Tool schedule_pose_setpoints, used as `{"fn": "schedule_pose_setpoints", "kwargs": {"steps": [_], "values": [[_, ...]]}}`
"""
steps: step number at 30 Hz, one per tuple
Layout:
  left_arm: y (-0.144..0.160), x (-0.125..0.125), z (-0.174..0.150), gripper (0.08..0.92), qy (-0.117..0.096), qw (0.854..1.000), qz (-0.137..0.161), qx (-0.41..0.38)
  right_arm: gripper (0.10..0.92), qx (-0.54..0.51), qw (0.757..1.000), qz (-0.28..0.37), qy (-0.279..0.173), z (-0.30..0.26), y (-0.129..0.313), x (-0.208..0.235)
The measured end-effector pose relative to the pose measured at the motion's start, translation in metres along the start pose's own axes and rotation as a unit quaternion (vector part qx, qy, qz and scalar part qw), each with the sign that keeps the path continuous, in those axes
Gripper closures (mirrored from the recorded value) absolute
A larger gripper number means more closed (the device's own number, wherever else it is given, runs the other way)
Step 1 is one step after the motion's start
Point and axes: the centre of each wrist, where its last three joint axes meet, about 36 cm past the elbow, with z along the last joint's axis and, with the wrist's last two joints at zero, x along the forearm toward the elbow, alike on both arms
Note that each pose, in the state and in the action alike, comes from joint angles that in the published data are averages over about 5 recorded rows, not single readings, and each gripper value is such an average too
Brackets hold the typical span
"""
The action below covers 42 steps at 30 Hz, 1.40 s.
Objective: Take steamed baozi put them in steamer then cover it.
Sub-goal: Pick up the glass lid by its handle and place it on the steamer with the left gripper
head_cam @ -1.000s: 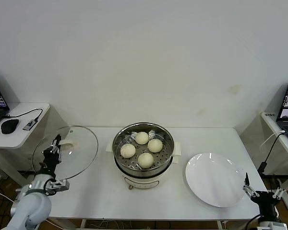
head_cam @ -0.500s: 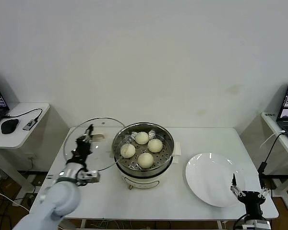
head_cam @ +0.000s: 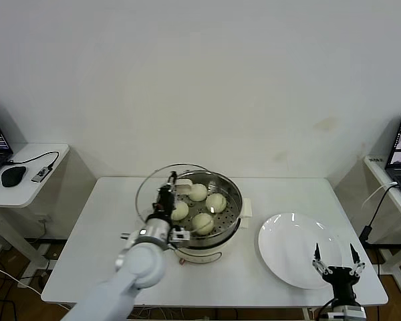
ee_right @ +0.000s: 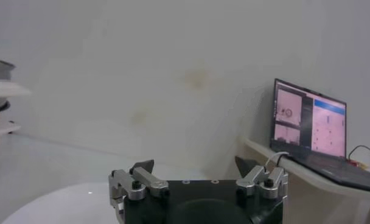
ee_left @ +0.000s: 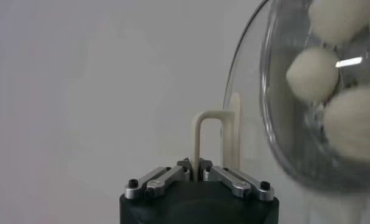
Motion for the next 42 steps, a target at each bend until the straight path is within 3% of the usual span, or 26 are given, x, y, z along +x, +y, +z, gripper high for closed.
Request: {"fn": "schedule_pose_setpoints", "kwargs": {"steps": [13,42], "values": [[-0.014,-0.012,-0.041,0.854,-0.018,1.000,0.015,-0.008,0.200,0.000,1.000,-0.005,0.005,0.004,0.005,0.001],[-0.033,-0.028,-0.047,0.854,-0.015,0.999,0.027,-0.016,0.200,0.003,1.000,-0.013,0.009,0.008,0.007,0.005]]}}
